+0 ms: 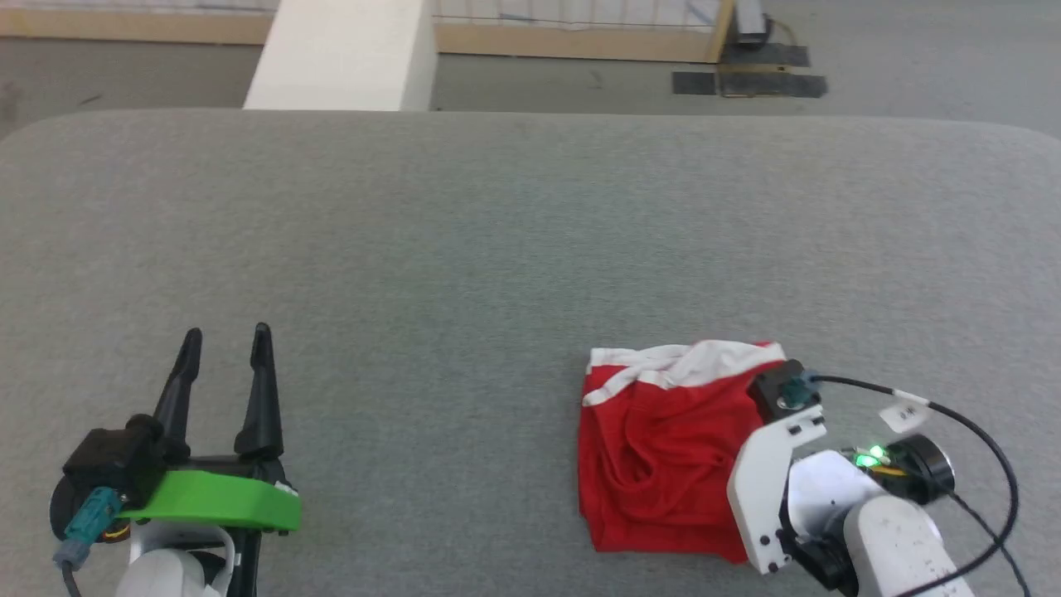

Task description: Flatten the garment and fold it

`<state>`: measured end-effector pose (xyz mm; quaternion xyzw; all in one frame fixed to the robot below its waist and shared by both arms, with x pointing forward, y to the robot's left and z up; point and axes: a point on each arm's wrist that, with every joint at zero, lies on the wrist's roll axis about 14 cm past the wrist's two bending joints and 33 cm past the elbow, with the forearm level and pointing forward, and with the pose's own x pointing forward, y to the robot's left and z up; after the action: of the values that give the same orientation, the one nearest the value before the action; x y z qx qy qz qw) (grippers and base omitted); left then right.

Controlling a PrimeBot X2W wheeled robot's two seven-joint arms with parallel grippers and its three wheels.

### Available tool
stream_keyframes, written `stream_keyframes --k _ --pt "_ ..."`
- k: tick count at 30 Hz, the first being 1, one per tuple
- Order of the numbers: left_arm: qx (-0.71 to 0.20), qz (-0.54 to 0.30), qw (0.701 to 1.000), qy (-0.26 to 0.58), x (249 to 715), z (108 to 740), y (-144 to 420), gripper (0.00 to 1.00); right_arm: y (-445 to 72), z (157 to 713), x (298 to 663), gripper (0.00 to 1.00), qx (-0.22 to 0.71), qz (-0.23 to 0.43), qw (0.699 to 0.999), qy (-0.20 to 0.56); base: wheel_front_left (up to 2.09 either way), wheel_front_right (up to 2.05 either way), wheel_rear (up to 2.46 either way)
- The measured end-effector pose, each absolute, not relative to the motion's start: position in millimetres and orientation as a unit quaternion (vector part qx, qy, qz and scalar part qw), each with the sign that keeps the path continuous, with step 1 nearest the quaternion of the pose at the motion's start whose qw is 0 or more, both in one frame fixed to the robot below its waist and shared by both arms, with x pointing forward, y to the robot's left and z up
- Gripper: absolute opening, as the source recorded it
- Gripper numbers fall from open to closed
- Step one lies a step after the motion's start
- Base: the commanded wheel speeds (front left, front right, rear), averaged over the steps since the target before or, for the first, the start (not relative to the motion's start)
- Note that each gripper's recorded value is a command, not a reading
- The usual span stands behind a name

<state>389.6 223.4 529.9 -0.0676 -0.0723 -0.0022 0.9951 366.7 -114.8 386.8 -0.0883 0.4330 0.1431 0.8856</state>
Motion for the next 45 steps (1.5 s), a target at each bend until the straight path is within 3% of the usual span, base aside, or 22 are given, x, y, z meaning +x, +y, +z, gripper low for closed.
stream_keyframes --k 10,21,31,40,41,42,43,45 --pt "-0.085 -0.08 0.991 -0.071 421.5 526.6 168.5 1.0 -177.4 418.3 375.9 0.0 -0.166 0.109 0.886 0.418 0.0 0.0 0.0" --pt "-0.089 -0.18 0.977 -0.077 476.4 519.3 102.5 1.0 -303.1 439.1 368.4 0.0 -0.215 -0.025 0.872 0.44 0.0 0.0 0.0" --pt "-0.079 -0.194 0.978 -0.025 508.9 466.4 101.4 1.0 -388.7 429.8 368.5 0.0 -0.246 -0.13 0.839 0.468 0.0 0.0 0.0" --pt "-0.083 -0.171 0.982 0.019 511.5 427.2 122.3 1.0 -425.9 417.1 378.4 0.0 -0.233 -0.209 0.822 0.476 0.0 0.0 0.0" --pt "-0.081 -0.167 0.982 0.021 510.6 425.9 126.3 1.0 -428.6 415.7 377.9 0.13 -0.225 -0.22 0.82 0.478 0.0 0.0 0.0" --pt "-0.079 -0.163 0.983 0.023 509.7 425.1 130.1 1.0 -430.7 414.5 377.2 0.84 -0.222 -0.229 0.817 0.481 0.0 0.0 0.0" --pt "-0.078 -0.159 0.984 0.024 508.8 424.5 132.8 1.0 -431.9 413.8 376.3 1.0 -0.215 -0.237 0.815 0.482 0.0 0.0 0.0" --pt "-0.076 -0.154 0.985 0.029 506.1 423.4 137.2 1.0 -430.8 411.1 373.5 1.0 -0.204 -0.248 0.812 0.488 0.0 0.0 0.0"
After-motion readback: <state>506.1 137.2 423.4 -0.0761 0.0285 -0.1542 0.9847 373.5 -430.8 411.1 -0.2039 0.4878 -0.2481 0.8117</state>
